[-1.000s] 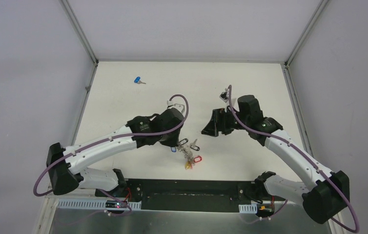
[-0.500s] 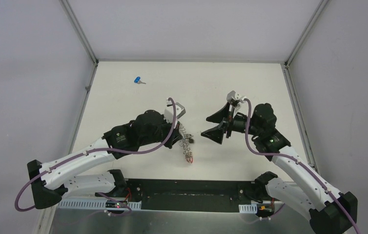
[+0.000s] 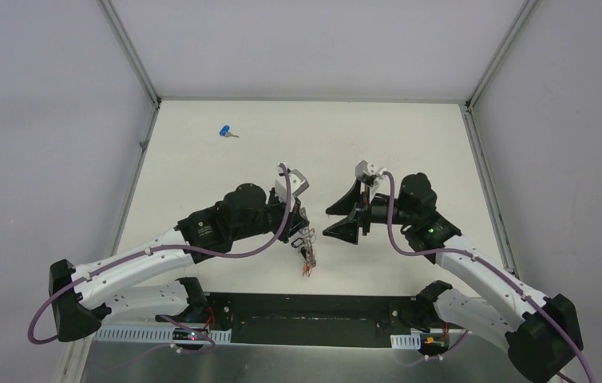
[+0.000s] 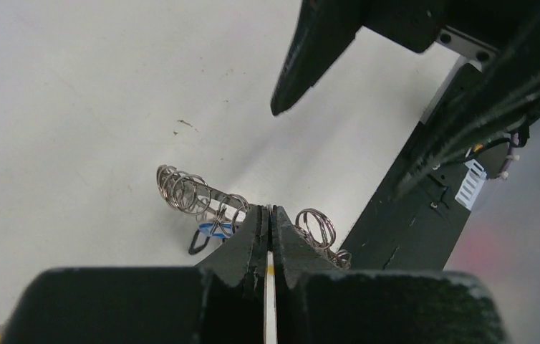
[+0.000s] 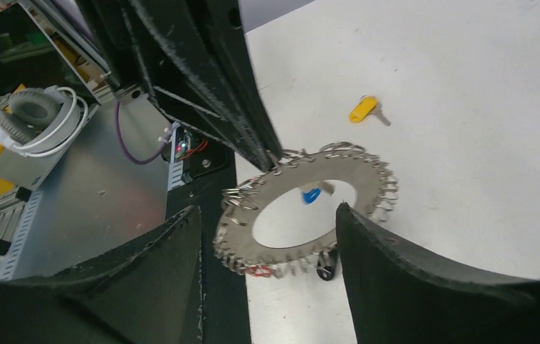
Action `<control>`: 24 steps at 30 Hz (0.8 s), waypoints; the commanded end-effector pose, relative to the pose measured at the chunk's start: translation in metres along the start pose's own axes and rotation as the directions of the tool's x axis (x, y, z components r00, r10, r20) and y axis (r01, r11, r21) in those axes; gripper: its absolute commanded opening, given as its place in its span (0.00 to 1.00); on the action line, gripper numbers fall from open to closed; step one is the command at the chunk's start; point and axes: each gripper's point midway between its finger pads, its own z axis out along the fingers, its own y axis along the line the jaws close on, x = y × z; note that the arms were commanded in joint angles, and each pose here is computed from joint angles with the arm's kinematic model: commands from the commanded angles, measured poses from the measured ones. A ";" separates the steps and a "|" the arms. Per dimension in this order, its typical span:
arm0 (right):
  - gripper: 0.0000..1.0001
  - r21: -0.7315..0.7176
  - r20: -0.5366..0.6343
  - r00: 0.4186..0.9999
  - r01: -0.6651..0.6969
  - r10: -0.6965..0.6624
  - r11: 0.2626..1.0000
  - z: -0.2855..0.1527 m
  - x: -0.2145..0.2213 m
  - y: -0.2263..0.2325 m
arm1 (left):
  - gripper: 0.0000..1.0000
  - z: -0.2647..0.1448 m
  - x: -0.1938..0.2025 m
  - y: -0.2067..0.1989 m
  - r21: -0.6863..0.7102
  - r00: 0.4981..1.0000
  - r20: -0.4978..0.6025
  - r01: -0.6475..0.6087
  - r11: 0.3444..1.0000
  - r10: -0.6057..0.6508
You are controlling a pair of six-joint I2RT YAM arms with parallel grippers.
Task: Put the keys on the keyring
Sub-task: Pick up the keyring from the center of the board.
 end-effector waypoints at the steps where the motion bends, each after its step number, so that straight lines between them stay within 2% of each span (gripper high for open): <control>1: 0.73 0.004 -0.024 0.997 0.067 -0.067 0.998 0.010 0.002 0.008 | 0.00 0.004 -0.028 0.004 -0.064 0.986 0.099 0.138 0.988 -0.131; 7: 0.82 0.188 -0.051 0.995 0.089 -0.081 0.978 0.017 0.007 -0.002 | 0.00 0.007 -0.022 0.013 -0.148 0.972 0.058 0.233 0.961 -0.227; 9: 0.84 0.255 -0.079 0.993 0.103 -0.085 0.962 0.019 0.011 -0.009 | 0.00 0.008 -0.025 0.013 -0.159 0.967 0.063 0.253 0.954 -0.246; 10: 0.84 0.239 -0.119 0.991 0.091 -0.064 0.967 0.021 0.022 -0.004 | 0.00 0.008 -0.026 0.013 -0.160 0.964 0.067 0.265 0.951 -0.257; 12: 0.85 0.350 -0.159 0.984 0.128 -0.076 0.928 0.020 0.029 -0.021 | 0.00 0.008 -0.029 0.012 -0.160 0.958 0.078 0.285 0.945 -0.276; 21: 0.85 0.472 -0.253 0.959 0.237 -0.127 0.849 0.035 0.045 -0.041 | 0.00 0.010 -0.030 0.007 -0.140 0.942 0.075 0.334 0.932 -0.327; 24: 0.77 0.516 -0.286 0.941 0.309 -0.179 0.799 0.034 0.042 -0.053 | 0.00 0.010 -0.028 0.006 -0.139 0.940 0.070 0.342 0.929 -0.335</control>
